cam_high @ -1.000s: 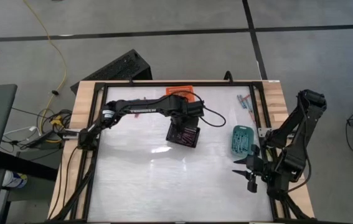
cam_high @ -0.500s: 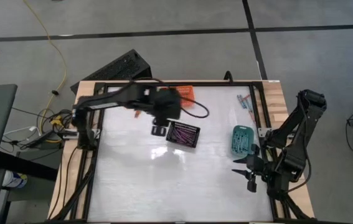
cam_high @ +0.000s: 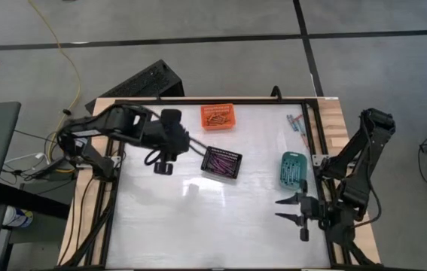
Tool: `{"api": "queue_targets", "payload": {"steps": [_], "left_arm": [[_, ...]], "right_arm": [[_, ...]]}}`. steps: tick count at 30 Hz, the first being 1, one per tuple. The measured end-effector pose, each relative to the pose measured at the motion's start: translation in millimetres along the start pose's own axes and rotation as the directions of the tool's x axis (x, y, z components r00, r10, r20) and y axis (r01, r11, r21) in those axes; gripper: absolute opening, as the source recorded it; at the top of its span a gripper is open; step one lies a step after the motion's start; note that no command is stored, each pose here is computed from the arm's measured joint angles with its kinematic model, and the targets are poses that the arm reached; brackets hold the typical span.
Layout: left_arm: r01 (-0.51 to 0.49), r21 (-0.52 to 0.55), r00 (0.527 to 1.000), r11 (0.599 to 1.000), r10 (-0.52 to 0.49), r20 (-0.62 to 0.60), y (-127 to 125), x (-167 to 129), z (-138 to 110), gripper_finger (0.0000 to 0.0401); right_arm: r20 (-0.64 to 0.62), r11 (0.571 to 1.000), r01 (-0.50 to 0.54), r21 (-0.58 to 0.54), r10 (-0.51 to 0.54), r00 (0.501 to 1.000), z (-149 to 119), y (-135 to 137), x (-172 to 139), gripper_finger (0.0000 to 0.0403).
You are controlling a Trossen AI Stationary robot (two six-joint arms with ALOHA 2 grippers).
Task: Sort crayons
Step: Put the violet crayon into the black bin
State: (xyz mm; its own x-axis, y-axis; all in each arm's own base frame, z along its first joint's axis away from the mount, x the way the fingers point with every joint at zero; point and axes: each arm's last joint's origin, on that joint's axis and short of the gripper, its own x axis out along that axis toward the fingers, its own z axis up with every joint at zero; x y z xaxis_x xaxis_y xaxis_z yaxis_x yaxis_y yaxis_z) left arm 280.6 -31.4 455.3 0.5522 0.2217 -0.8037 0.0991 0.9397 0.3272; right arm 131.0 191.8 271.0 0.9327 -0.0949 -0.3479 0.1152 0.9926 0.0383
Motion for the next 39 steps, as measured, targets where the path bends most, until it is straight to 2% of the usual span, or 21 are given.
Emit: {"api": "queue_targets", "payload": {"steps": [6, 11, 15, 20, 24, 27, 31, 35, 39], "left_arm": [[0.018, 0.023, 1.0, 1.0, -0.018, -0.016, -20, -4, -1, 0.0162], [0.017, 0.065, 0.998, 0.998, -0.013, -0.06, -40, 13, -7, 0.0162], [0.018, 0.071, 0.998, 0.997, -0.014, -0.067, -52, 37, -24, 0.0162], [0.018, 0.041, 0.999, 0.999, -0.017, -0.046, -65, 66, -61, 0.0162], [0.013, -0.037, 1.0, 0.999, -0.012, 0.027, -70, 77, -93, 0.0162], [0.018, -0.106, 0.991, 0.994, -0.004, 0.132, -72, 81, -111, 0.0162], [0.003, -0.149, 0.978, 0.989, 0.028, 0.205, -74, 89, -136, 0.0162], [-0.054, -0.211, 0.98, 0.976, 0.093, 0.176, -71, 104, -158, 0.0162], [-0.067, -0.287, 0.987, 0.956, 0.105, 0.12, -66, 124, -175, 0.0162]], "right_arm": [[0.09, 0.999, -0.028, -0.038, 0.031, 0.995, 18, 7, 7, 0.0161], [0.143, 0.995, -0.069, -0.078, 0.079, 0.986, 34, 7, 16, 0.0161], [0.173, 0.987, -0.116, -0.113, 0.134, 0.976, 47, 3, 28, 0.0161], [0.182, 0.981, -0.134, -0.137, 0.158, 0.97, 59, -10, 47, 0.0161], [0.177, 0.987, -0.098, -0.126, 0.12, 0.977, 66, -28, 66, 0.0161], [0.171, 0.99, -0.081, -0.116, 0.101, 0.98, 72, -45, 81, 0.0161], [0.163, 0.994, -0.061, -0.085, 0.074, 0.984, 80, -74, 100, 0.0161], [0.152, 0.994, -0.055, -0.092, 0.069, 0.986, 87, -103, 114, 0.0161], [0.141, 0.993, -0.074, -0.094, 0.087, 0.986, 90, -129, 125, 0.0161]]}}
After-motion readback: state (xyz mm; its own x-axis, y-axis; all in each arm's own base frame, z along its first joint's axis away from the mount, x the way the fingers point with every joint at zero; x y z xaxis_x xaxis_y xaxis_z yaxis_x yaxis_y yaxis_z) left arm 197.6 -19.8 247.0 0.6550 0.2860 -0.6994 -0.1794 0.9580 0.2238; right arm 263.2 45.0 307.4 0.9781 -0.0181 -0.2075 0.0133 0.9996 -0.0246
